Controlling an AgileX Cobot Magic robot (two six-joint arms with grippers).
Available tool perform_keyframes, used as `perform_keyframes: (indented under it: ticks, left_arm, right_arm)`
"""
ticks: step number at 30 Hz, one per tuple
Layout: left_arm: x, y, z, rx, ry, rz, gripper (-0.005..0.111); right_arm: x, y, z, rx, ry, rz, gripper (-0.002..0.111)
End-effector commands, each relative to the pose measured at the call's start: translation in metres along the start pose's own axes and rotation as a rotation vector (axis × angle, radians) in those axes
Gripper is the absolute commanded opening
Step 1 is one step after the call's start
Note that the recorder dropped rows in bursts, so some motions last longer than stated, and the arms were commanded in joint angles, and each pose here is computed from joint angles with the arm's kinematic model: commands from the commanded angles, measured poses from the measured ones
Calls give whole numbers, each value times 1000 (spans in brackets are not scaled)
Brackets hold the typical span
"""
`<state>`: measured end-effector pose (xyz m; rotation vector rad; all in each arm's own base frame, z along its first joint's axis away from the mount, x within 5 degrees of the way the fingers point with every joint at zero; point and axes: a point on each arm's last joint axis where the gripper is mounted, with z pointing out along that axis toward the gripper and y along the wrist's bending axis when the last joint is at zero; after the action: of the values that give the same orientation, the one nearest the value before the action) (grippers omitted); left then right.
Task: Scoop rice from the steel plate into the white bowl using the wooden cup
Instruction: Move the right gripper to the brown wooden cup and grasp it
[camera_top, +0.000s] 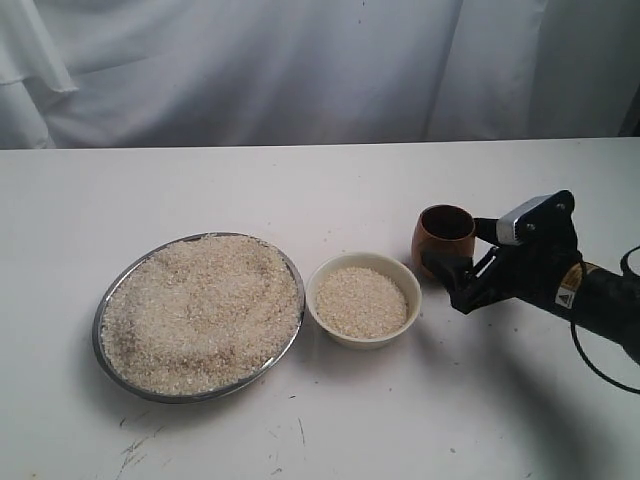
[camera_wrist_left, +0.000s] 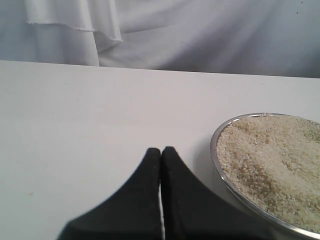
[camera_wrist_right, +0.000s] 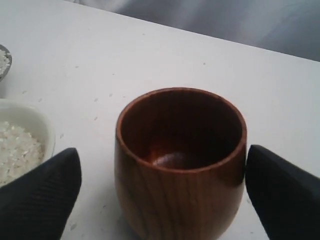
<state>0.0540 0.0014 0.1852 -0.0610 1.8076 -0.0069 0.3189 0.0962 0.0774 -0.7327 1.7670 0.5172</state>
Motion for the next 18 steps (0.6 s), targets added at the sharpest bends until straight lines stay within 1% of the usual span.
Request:
perform_keyframes:
  ticks: [1, 8, 18]
  left_arm:
    - [1, 0, 0, -1, -6, -2, 0]
    - [1, 0, 0, -1, -6, -2, 0]
    - [1, 0, 0, -1, -6, -2, 0]
  right_arm:
    - [3, -4, 7, -22, 4, 13, 81]
    - [13, -7, 16, -41, 21, 11, 81]
    - [6, -16, 29, -33, 20, -3, 81]
